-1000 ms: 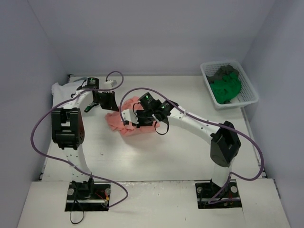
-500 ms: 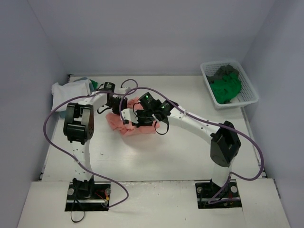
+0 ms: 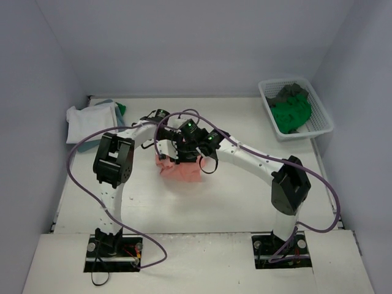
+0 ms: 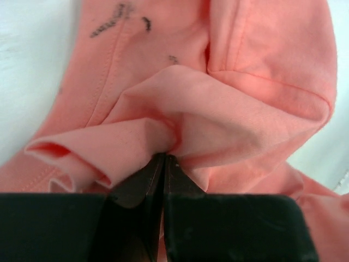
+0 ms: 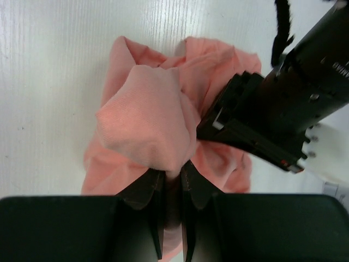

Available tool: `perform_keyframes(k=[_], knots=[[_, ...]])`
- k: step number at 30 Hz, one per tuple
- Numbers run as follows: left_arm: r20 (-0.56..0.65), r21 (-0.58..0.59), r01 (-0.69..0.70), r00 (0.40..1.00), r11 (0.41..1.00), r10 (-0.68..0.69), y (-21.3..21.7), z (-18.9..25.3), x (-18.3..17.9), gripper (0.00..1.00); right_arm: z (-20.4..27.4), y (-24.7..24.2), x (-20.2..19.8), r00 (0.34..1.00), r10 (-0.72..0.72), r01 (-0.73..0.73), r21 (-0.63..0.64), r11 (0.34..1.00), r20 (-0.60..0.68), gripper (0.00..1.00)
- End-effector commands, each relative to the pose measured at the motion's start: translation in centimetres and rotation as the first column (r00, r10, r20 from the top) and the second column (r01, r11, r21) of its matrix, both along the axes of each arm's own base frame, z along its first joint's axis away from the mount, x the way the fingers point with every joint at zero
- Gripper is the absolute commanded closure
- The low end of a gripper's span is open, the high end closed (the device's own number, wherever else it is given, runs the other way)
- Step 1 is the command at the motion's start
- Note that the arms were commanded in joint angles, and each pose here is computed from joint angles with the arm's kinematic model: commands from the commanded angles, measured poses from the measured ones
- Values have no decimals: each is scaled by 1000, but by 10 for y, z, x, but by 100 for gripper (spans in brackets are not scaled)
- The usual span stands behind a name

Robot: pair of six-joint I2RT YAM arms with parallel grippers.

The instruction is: Fold and stack the t-shirts

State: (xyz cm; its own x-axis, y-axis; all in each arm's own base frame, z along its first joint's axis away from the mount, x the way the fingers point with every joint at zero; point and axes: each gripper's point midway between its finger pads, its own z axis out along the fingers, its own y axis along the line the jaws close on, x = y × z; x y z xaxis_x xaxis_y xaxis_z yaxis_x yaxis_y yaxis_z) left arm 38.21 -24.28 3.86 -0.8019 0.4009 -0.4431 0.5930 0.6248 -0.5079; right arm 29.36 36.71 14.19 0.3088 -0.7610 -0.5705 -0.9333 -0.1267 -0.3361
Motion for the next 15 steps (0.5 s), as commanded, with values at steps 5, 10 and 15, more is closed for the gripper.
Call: perform_keyframes(k=[5, 10, 15], knots=[[-21, -72, 134, 991, 988, -136, -32, 18, -34, 100, 20, 3, 14, 998, -10, 7, 49, 999, 65, 100], [-2, -48, 123, 992, 991, -124, -23, 19, -30, 100, 1, 1, 18, 999, -13, 12, 11, 1000, 47, 100], [14, -47, 114, 993, 992, -113, -15, 27, -25, 98, -16, -4, 16, 1000, -15, 15, -31, 999, 26, 100]])
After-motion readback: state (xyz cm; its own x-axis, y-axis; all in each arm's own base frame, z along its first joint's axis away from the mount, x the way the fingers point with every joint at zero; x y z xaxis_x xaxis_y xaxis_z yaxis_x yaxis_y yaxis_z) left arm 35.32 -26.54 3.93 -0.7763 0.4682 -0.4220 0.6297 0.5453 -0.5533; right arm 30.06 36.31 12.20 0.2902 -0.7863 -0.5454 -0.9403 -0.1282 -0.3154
